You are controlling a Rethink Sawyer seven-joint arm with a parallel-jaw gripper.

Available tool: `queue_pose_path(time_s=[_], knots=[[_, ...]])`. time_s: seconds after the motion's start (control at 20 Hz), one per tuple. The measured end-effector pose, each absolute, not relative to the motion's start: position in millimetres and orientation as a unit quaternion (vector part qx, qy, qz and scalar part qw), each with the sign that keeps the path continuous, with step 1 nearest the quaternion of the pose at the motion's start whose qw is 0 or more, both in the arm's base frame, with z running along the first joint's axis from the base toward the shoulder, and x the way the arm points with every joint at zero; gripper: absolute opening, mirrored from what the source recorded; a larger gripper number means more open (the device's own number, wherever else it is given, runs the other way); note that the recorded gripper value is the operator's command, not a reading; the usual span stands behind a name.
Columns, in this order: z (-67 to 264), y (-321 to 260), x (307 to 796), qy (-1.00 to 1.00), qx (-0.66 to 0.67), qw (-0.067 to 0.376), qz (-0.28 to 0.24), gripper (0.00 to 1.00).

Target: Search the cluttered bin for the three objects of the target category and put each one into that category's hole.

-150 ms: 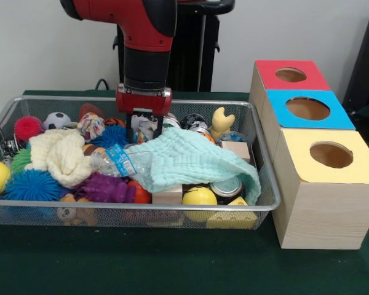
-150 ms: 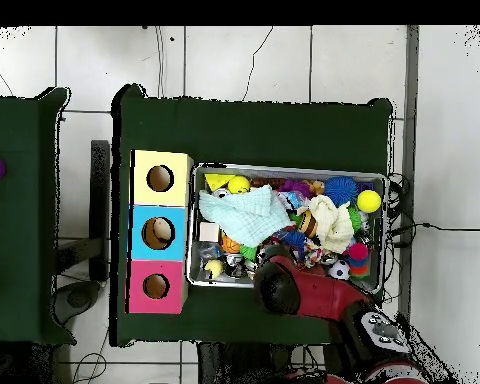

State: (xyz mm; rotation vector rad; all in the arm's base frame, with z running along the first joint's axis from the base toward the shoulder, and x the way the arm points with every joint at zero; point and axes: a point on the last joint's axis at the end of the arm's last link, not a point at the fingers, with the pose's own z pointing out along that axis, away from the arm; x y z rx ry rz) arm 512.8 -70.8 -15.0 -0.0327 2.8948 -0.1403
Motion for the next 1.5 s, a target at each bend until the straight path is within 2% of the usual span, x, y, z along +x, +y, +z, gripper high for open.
queue_pose_path(time_s=[0.6, 0.65, 1.5], knots=[[12.3, -66.0, 516.1, 0.990, -0.002, 0.134, -0.053, 1.00], [16.8, -65.8, 519.0, 0.989, -0.003, 0.139, -0.054, 0.00], [19.0, -61.0, 520.6, 0.989, -0.008, 0.141, -0.054, 0.00]])
